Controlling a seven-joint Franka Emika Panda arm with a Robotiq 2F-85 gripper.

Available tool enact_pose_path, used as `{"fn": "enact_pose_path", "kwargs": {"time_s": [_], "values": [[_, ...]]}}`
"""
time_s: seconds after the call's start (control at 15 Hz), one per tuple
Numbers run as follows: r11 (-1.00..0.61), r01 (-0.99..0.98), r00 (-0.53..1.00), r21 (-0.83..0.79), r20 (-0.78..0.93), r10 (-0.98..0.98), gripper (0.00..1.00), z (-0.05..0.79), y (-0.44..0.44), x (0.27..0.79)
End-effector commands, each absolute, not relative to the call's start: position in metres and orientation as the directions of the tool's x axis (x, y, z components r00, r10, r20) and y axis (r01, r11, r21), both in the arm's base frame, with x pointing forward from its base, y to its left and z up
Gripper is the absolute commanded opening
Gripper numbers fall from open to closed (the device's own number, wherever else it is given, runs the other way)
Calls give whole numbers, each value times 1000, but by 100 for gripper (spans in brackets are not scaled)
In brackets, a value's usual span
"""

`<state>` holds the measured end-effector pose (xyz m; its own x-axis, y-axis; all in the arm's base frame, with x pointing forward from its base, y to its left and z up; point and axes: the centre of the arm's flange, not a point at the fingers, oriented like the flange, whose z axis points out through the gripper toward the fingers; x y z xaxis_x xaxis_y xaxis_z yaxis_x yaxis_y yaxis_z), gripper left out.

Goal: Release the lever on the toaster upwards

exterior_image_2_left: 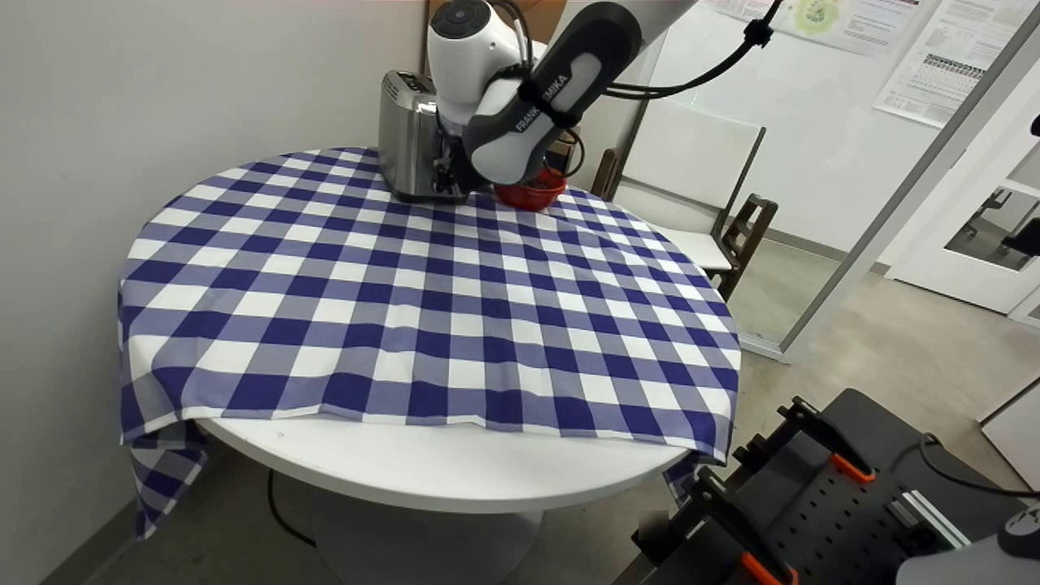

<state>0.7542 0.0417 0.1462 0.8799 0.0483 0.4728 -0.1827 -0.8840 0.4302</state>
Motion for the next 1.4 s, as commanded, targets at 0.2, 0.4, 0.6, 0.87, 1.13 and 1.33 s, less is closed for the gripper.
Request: {"fn": "enact_pose_path", "kwargs": {"time_s": [0.2, 0.4, 0.6, 0.87, 1.13, 1.33], "values": [[-956, -133, 951, 261, 307, -49, 100, 225, 52, 735], [-968, -151, 974, 199, 199, -110, 100, 270, 55, 699], [-972, -146, 983, 182, 134, -123, 100, 299, 53, 652], [-978, -134, 989, 160, 78, -123, 100, 324, 47, 593], [-992, -95, 993, 85, 84, -87, 100, 350, 49, 536], [-993, -104, 988, -60, 107, -110, 100, 371, 48, 492]]}}
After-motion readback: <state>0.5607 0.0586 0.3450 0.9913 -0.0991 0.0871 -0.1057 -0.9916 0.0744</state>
